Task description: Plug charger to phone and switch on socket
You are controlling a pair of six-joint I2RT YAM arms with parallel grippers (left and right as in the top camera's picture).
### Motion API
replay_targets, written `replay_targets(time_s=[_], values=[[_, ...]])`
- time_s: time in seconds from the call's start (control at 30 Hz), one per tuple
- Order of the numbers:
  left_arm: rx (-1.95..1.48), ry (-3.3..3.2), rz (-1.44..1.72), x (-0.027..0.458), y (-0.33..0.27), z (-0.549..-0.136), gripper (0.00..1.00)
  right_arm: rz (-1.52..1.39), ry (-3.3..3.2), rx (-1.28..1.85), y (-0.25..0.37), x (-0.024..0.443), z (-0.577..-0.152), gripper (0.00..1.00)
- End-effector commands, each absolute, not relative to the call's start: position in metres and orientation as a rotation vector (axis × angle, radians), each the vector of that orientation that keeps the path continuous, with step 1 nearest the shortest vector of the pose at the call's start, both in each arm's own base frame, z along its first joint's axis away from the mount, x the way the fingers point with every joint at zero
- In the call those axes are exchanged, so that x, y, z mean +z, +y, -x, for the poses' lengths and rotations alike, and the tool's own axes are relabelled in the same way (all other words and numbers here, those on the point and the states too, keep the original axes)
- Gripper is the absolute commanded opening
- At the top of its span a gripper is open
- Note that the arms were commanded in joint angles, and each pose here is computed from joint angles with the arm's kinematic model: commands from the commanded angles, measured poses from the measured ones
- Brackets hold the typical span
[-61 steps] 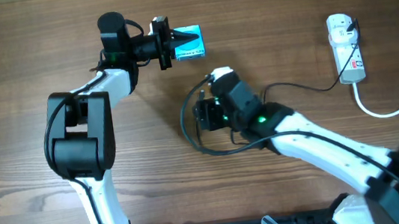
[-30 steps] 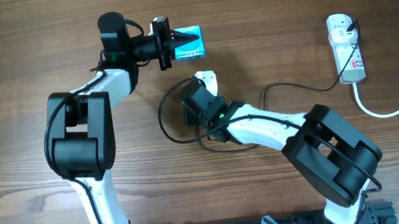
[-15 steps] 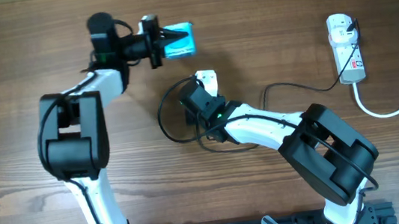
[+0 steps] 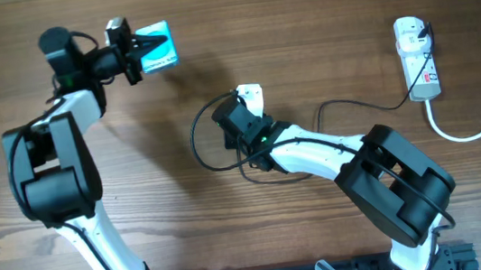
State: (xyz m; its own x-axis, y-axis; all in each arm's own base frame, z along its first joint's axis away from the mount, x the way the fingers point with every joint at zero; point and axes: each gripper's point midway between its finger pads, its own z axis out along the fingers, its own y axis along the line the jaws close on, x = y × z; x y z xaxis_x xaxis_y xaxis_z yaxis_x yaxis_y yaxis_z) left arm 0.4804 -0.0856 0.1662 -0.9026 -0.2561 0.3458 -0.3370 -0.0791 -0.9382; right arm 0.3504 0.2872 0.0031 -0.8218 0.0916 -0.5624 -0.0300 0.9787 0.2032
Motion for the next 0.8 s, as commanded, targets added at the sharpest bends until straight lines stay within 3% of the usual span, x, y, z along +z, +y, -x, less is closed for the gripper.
replay_targets(time_s=[0.0, 0.2, 0.37, 0.77], values=[[2.215, -2.149, -0.553, 0.176, -0.063, -0.475, 0.04, -0.064, 2.578, 0.178, 0.273, -0.026, -0.343, 0.45], [2.233, -2.164, -0.550, 0.177, -0.051, -0.475, 0.04, -0.044, 2.664, 0.051, 0.273, -0.048, -0.345, 0.45], [2.234, -2.167, -0.545, 0.177, -0.052, -0.474, 0.04, -0.073, 2.729, -0.035, 0.273, -0.061, -0.345, 0.38], [2.234, -2.167, -0.544, 0.177, -0.052, -0.474, 0.04, -0.161, 2.800, -0.054, 0.266, -0.069, -0.329, 0.36]])
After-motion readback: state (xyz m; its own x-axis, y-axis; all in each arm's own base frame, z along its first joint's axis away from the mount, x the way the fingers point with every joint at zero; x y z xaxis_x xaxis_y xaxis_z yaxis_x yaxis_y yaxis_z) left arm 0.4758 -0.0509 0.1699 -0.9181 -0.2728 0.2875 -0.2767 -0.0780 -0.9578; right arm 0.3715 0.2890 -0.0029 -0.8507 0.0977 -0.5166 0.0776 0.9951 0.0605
